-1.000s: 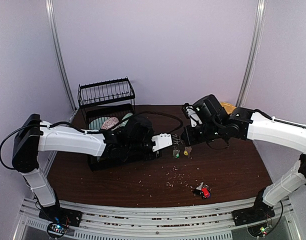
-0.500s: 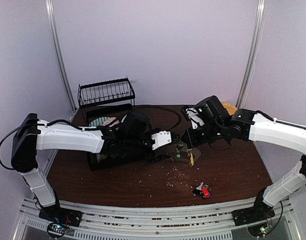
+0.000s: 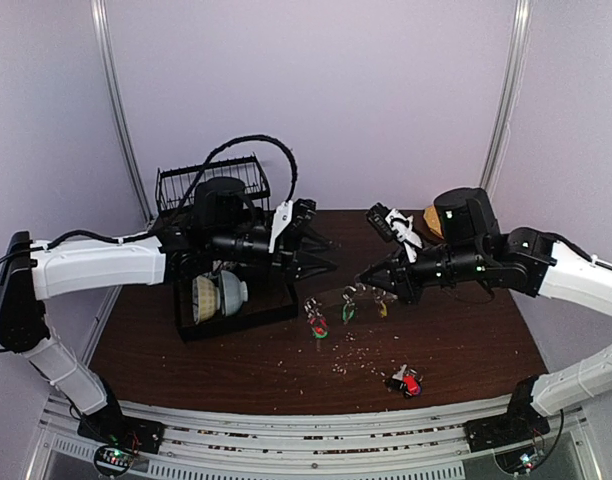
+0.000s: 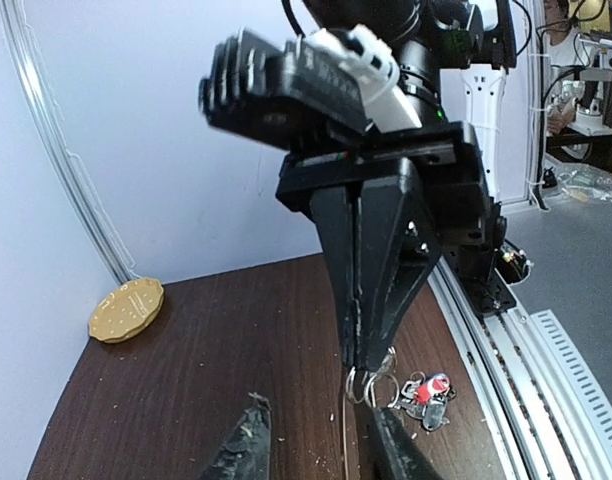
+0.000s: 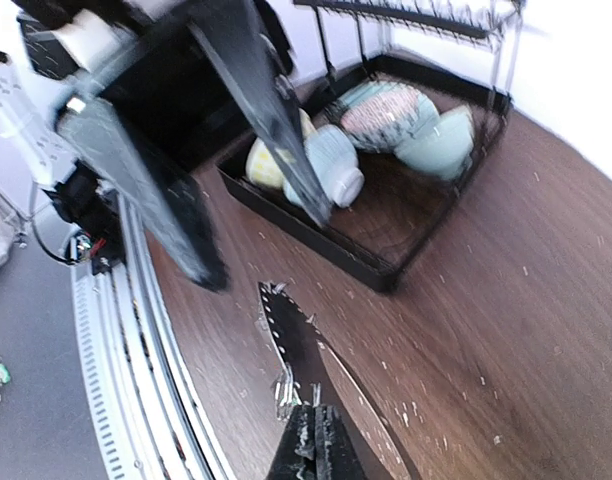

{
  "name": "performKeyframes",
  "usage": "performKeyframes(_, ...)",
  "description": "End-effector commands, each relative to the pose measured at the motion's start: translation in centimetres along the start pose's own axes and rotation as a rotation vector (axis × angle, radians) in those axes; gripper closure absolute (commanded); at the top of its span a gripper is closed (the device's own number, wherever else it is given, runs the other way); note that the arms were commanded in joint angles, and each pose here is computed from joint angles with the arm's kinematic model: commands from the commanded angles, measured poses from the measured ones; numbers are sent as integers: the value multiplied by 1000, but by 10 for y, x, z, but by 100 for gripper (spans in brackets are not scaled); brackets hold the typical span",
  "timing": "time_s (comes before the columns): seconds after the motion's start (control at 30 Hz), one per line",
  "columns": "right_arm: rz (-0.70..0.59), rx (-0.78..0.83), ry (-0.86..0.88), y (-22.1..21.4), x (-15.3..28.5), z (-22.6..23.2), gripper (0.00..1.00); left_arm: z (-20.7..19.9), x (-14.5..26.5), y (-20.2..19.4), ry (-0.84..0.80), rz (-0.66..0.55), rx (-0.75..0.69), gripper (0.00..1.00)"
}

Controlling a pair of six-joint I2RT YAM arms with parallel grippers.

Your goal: Put the keys on the keyring

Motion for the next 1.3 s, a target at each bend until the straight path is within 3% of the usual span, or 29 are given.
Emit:
performKeyframes(0.0, -260, 97, 143, 30, 16, 17, 100, -6, 9, 13, 41, -191, 38, 66)
performKeyframes(0.13, -448, 84, 201, 31, 18, 21, 100, -22, 24, 17, 85, -376, -8, 62)
performKeyframes(0.27, -514, 64, 277, 28, 10, 23, 100, -9, 15, 7, 151, -304, 55, 62)
performKeyframes(0.37, -514, 63, 257, 32, 10, 22, 100, -7, 6, 1, 112, -256, 67, 69)
performKeyframes(0.5, -563, 20, 89, 37, 17, 8, 100, -12, 1, -5, 42, -226, 73, 73)
performKeyframes(0.6, -597, 18, -18, 38, 21, -1, 100, -7, 3, -12, 124, -195, 96, 73)
performKeyframes(0.73, -558, 119, 20, 36, 19, 5, 100, -1, 17, -5, 250, -183, 99, 74)
performKeyframes(0.9, -413, 248, 60, 27, 13, 8, 100, 2, 25, 39, 4, -212, 123, 69)
performKeyframes(1.0, -382, 296, 129, 22, 15, 12, 100, 5, 35, 53, 25, -221, 108, 68)
performKeyframes(1.17, -373, 308, 195, 27, 19, 19, 100, 28, 35, 22, 283, -16, 83, 68)
performKeyframes(1.27, -396, 307, 241, 31, 21, 24, 100, 27, 23, 3, 270, 23, 77, 69)
Point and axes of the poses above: each gripper's point midway between its finger pads, its own x axis back along the fingers, its own z axis along the line the jaws close on, y = z × x, the point moved 8 cm from there along x, back along the fingers, and after that the axes turned 2 degrees about -x, right-handed, at the moved point
